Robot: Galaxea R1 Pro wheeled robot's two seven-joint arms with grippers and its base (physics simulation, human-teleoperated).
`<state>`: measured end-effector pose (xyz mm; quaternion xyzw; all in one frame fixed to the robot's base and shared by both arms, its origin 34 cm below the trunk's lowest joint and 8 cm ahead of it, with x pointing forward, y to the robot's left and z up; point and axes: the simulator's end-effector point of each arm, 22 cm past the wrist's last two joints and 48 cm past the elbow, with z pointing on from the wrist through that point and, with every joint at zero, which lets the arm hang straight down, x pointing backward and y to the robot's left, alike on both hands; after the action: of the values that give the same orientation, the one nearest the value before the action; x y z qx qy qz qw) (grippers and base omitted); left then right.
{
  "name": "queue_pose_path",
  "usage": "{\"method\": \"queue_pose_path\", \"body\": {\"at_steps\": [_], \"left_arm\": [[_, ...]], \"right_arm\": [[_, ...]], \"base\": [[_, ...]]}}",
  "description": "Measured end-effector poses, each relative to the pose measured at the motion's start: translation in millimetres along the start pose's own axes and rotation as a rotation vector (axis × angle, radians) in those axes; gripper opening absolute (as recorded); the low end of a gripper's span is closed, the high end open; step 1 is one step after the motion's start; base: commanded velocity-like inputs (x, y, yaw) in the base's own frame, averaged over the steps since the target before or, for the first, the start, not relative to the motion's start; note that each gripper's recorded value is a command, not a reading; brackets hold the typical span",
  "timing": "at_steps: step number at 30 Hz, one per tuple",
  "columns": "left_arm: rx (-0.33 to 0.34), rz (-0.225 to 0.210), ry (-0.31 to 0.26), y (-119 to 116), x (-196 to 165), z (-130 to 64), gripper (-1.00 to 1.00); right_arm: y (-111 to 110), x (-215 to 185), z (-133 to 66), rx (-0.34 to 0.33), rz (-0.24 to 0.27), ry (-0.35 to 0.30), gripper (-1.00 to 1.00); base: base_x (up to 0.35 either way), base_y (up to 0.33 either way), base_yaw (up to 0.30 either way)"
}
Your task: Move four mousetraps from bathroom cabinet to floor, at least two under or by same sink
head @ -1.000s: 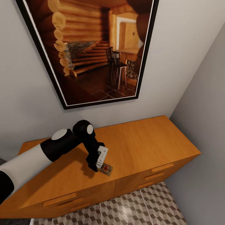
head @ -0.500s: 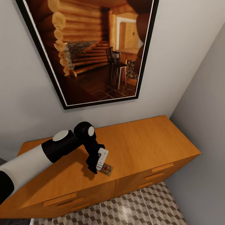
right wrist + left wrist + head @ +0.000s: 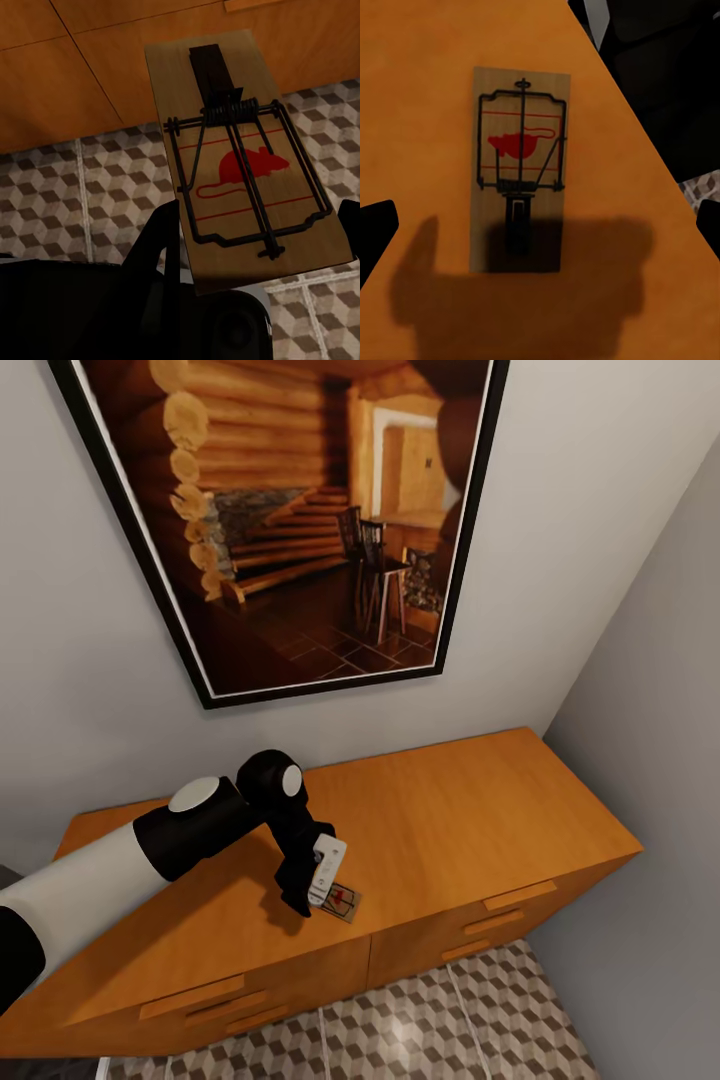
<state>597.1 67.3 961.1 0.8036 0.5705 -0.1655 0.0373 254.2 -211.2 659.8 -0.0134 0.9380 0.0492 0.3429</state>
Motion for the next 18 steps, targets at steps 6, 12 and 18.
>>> {"method": "queue_pose_path", "body": {"at_steps": [6,12,18], "left_arm": [[0.018,0.008,0.012,-4.2,1.7,7.0,1.0],[0.029,-0.002,0.016,-5.8,2.9,11.8,1.0],[0.035,-0.017,0.018,-6.6,3.5,15.0,1.0]], "right_arm": [[0.0,1.4,-0.5,0.0,0.0,0.004,-1.0],[0.1,3.6,-1.1,0.0,0.001,0.01,-1.0],[0.2,5.5,-1.9,0.0,0.002,0.015,-1.0]], "base": [[0.0,0.0,0.0],[0.0,0.0,0.0],[0.0,0.0,0.0]]}}
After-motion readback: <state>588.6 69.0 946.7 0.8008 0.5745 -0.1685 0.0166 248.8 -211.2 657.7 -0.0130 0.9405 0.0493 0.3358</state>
